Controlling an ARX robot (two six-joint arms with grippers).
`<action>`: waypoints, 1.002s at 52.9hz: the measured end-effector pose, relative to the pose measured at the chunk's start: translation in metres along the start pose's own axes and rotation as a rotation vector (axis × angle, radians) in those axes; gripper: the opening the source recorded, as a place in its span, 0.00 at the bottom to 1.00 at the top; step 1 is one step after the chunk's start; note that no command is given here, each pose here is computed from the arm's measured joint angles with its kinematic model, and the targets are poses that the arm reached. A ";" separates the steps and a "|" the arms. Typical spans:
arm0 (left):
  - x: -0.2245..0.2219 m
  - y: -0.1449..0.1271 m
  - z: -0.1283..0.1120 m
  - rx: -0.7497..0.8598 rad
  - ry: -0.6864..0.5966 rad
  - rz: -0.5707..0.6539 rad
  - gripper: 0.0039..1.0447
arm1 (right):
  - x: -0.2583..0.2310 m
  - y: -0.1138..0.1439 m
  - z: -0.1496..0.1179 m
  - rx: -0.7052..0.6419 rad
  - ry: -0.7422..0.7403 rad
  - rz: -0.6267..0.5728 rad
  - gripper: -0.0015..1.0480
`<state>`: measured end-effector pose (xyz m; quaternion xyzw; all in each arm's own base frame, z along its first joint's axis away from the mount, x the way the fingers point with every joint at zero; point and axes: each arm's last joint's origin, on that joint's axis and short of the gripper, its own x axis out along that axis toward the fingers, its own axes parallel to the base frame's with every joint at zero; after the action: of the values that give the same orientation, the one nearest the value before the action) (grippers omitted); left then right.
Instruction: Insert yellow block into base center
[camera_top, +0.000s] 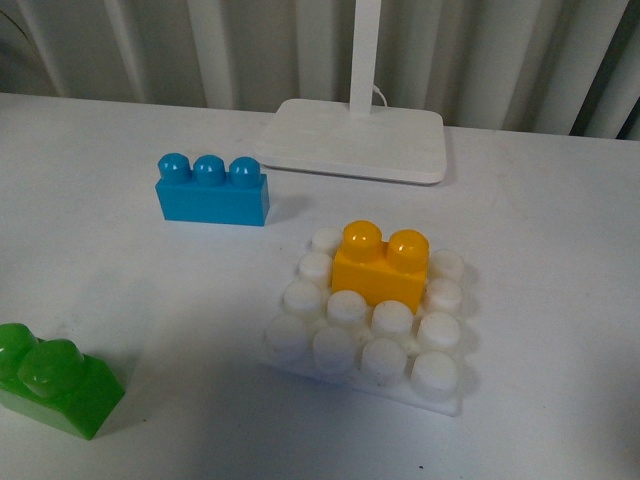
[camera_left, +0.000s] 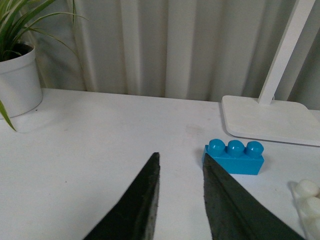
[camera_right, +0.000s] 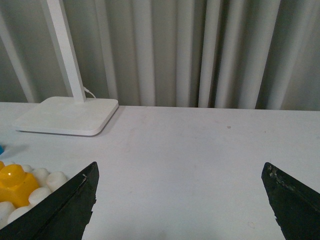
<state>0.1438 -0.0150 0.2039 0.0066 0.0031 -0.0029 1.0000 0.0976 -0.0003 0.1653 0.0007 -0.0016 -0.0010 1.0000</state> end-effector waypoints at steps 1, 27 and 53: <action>-0.001 0.001 -0.001 0.000 -0.001 0.000 0.23 | 0.000 0.000 0.000 0.000 0.000 0.000 0.91; -0.022 0.014 -0.025 -0.012 -0.004 0.004 0.03 | 0.000 0.000 0.000 0.000 0.000 0.000 0.91; -0.033 0.014 -0.034 -0.014 -0.022 0.004 0.03 | 0.000 0.000 0.000 0.000 0.000 0.000 0.91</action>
<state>0.1110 -0.0002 0.1705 -0.0005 -0.0077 -0.0011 1.0000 0.0976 -0.0003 0.1653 0.0009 -0.0014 -0.0010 1.0000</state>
